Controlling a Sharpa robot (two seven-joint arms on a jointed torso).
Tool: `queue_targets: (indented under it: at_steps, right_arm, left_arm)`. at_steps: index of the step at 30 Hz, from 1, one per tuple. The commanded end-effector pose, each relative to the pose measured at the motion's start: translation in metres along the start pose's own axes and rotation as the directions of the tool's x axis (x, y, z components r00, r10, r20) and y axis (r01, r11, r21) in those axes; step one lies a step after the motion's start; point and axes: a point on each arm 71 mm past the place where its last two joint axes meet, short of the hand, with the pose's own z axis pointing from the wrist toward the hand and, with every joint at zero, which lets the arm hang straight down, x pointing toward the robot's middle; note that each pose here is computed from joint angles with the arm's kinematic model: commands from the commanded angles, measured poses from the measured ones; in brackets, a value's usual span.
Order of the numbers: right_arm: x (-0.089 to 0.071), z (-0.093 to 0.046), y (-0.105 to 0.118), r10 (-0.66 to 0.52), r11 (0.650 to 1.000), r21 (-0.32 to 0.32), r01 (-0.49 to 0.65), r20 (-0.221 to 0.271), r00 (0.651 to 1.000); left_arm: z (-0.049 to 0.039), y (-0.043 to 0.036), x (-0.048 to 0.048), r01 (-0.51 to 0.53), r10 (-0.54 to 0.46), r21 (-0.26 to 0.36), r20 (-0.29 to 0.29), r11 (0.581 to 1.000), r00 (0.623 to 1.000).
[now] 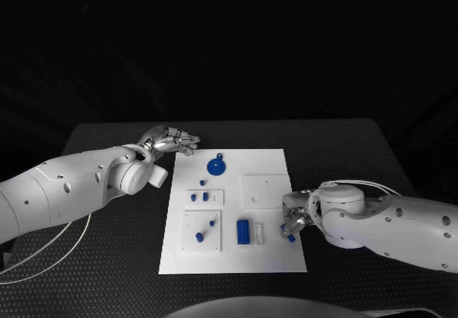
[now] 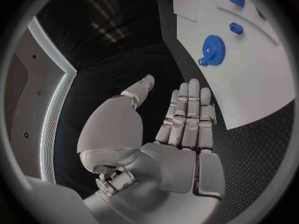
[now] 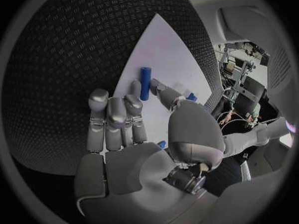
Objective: Assemble the parts on the task board
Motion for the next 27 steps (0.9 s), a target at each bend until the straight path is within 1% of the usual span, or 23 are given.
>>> queue_targets:
  at_steps: [1,3,5,8,9,11,13,17,23,27]
  right_arm:
    - [0.018,0.001,0.001,0.122,0.992,-0.013,-0.123,-0.08,0.989]
    - [0.019,0.0,-0.001,0.203,0.979,-0.01,-0.205,-0.092,0.975]
    - [0.017,0.0,-0.002,0.297,0.954,-0.006,-0.299,-0.105,0.949]
    - [0.013,-0.001,-0.001,0.457,0.888,0.008,-0.46,-0.128,0.88]
    - [0.012,-0.001,-0.001,0.481,0.875,0.009,-0.484,-0.128,0.867]
    - [0.011,-0.001,0.002,0.523,0.85,0.014,-0.527,-0.148,0.84]
    - [0.011,-0.001,0.003,0.553,0.83,0.021,-0.557,-0.155,0.819]
    - [0.011,0.0,0.004,0.582,0.811,0.034,-0.584,-0.154,0.798]
    - [0.009,0.001,0.008,0.592,0.804,0.03,-0.594,-0.136,0.795]
    - [0.008,0.002,0.012,0.599,0.798,0.024,-0.602,-0.133,0.789]
  left_arm:
    - [0.0001,-0.0011,0.0023,0.003,-0.002,0.006,-0.017,1.0,1.0]
    - [0.0,-0.001,0.0021,0.003,-0.002,0.005,-0.017,1.0,1.0]
    - [0.0,-0.001,0.002,0.002,-0.002,0.004,-0.017,1.0,1.0]
    - [0.0002,-0.0011,0.0026,0.003,-0.003,0.004,-0.019,1.0,1.0]
    - [0.0002,-0.0012,0.0029,0.003,-0.003,0.004,-0.02,1.0,1.0]
    - [0.0003,-0.0012,0.0029,0.003,-0.003,0.004,-0.02,1.0,1.0]
    - [0.0001,-0.0012,0.0028,0.003,-0.003,0.004,-0.02,1.0,1.0]
    - [0.0,-0.0012,0.0028,0.002,-0.002,0.003,-0.021,1.0,1.0]
    - [-0.0002,-0.0012,0.0035,0.002,-0.002,0.002,-0.025,1.0,1.0]
    - [-0.0001,-0.0013,0.0037,0.002,-0.002,0.002,-0.027,1.0,1.0]
